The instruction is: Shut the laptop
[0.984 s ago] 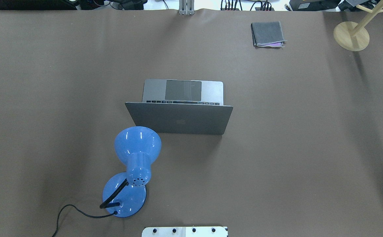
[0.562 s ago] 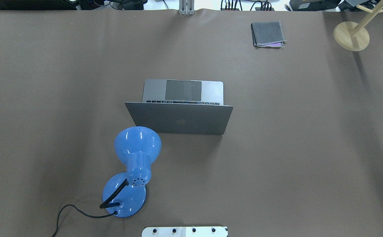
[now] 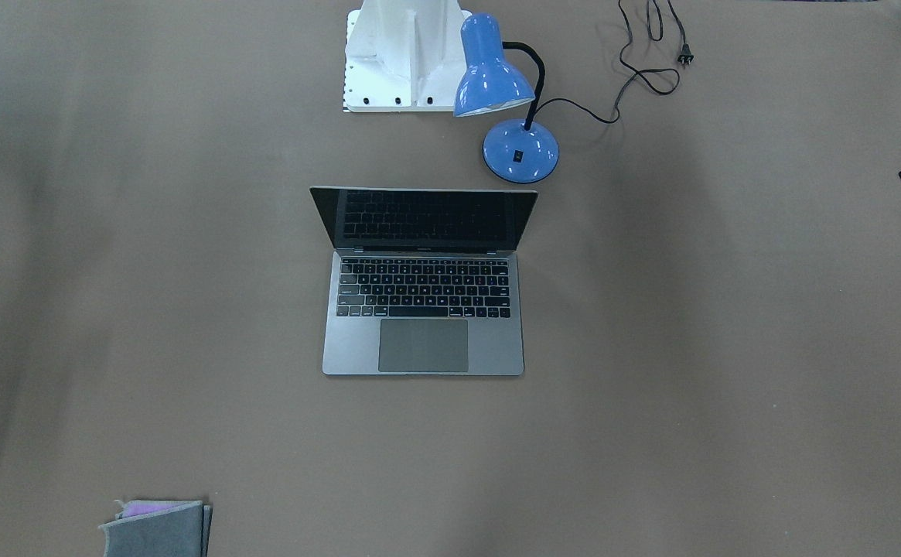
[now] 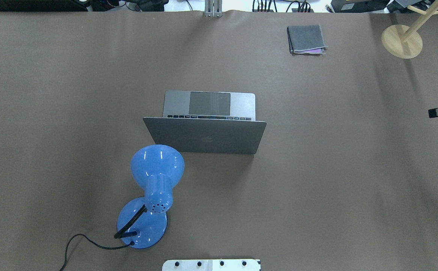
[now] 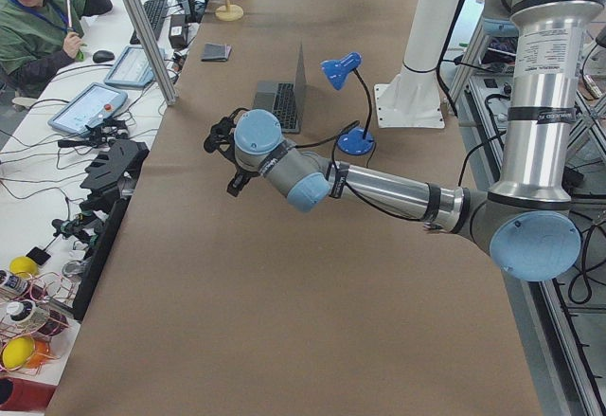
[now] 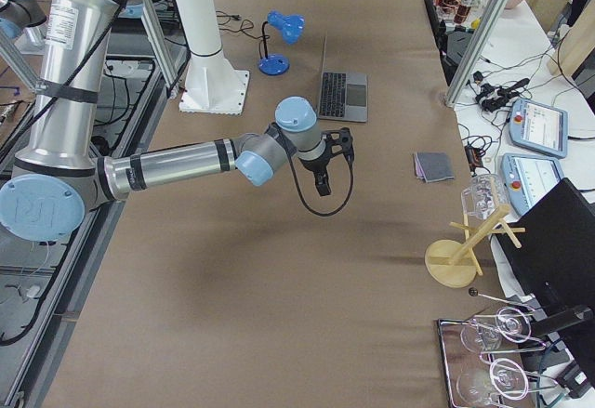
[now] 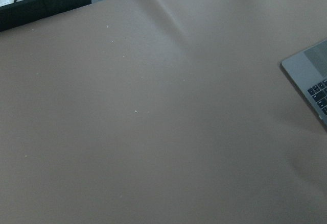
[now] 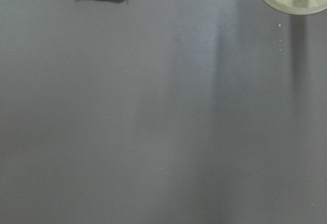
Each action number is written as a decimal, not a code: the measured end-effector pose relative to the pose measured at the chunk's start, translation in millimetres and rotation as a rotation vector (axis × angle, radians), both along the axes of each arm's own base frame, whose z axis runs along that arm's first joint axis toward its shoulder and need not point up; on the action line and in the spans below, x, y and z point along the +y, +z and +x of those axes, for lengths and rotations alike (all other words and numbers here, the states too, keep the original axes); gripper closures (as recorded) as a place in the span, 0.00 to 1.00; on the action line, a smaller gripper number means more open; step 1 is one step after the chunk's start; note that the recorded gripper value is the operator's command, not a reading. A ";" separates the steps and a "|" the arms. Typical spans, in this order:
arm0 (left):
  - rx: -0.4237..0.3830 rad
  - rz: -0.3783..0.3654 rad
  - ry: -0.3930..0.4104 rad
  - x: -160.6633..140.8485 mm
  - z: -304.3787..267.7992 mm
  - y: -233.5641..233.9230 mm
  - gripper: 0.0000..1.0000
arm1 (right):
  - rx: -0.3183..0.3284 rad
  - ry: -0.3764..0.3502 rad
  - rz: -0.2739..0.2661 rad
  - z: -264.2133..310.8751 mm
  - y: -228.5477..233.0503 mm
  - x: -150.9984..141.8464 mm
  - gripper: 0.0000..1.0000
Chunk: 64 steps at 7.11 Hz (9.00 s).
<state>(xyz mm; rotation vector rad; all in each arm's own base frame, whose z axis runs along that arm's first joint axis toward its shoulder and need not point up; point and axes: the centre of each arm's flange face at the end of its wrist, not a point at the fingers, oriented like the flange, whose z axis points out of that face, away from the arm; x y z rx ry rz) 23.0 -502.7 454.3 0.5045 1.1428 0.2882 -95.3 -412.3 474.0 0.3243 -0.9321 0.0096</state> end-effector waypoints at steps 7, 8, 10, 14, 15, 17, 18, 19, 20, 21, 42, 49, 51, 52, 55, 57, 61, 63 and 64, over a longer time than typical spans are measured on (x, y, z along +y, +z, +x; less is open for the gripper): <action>0.151 -0.259 0.118 32.4 199.0 -144.8 0.15 | -0.090 0.098 -0.265 -132.3 -166.4 84.2 0.19; 0.165 -0.286 0.130 39.2 219.0 -159.7 0.41 | -0.074 0.107 -0.302 -162.4 -198.7 87.9 0.38; 0.185 -0.337 0.152 53.0 240.8 -178.4 1.00 | -0.044 0.115 -0.333 -213.8 -260.1 99.6 1.00; 0.192 -0.406 0.161 69.0 284.1 -195.0 1.00 | -0.043 0.101 -0.330 -264.6 -298.9 102.1 1.00; 0.199 -0.439 0.166 73.5 294.8 -201.5 1.00 | -0.048 0.108 -0.334 -274.1 -304.6 99.1 1.00; 0.203 -0.478 0.180 81.9 311.6 -208.6 1.00 | -0.056 0.116 -0.341 -290.2 -313.8 92.5 1.00; 0.201 -0.481 0.175 83.9 321.7 -210.4 1.00 | -0.056 0.120 -0.338 -299.1 -318.5 87.7 1.00; 0.198 -0.481 0.170 83.1 333.1 -212.3 1.00 | -0.058 0.127 -0.333 -305.6 -321.5 83.1 1.00; 0.196 -0.481 0.166 80.5 341.2 -214.1 1.00 | -0.063 0.135 -0.326 -312.6 -320.9 76.6 1.00; 0.195 -0.480 0.156 77.5 345.7 -214.3 1.00 | -0.070 0.146 -0.321 -321.0 -316.4 66.6 1.00; 0.092 -0.403 -0.070 -47.2 425.4 -206.7 1.00 | 0.016 0.278 -0.344 -403.4 -271.3 -81.2 1.00; -0.039 -0.362 -0.164 -70.7 487.3 -163.9 1.00 | 0.068 0.289 -0.366 -456.6 -224.2 -120.1 1.00; -0.052 -0.358 -0.170 -66.8 495.5 -158.9 1.00 | 0.074 0.288 -0.367 -459.2 -220.7 -121.9 1.00; -0.053 -0.357 -0.171 -66.3 496.1 -158.4 1.00 | 0.074 0.288 -0.367 -459.3 -221.0 -122.1 1.00; -0.033 -0.348 -0.160 -63.1 490.1 -171.9 1.00 | 0.053 0.287 -0.358 -446.3 -229.4 -126.9 0.37; -0.036 -0.348 -0.116 -63.2 465.0 -192.3 0.00 | 0.037 0.274 -0.328 -408.8 -224.8 -128.5 0.00; -0.142 -0.266 -0.029 -57.4 331.1 -203.2 0.01 | 0.050 0.183 -0.269 -271.2 -176.7 -129.5 0.00; -0.232 -0.211 -0.007 -50.2 243.8 -172.0 0.01 | 0.111 0.114 -0.230 -191.6 -114.4 -114.2 0.00; -0.284 -0.185 -0.002 -53.4 197.0 -142.4 0.01 | 0.147 0.083 -0.212 -147.1 -79.9 -102.1 0.00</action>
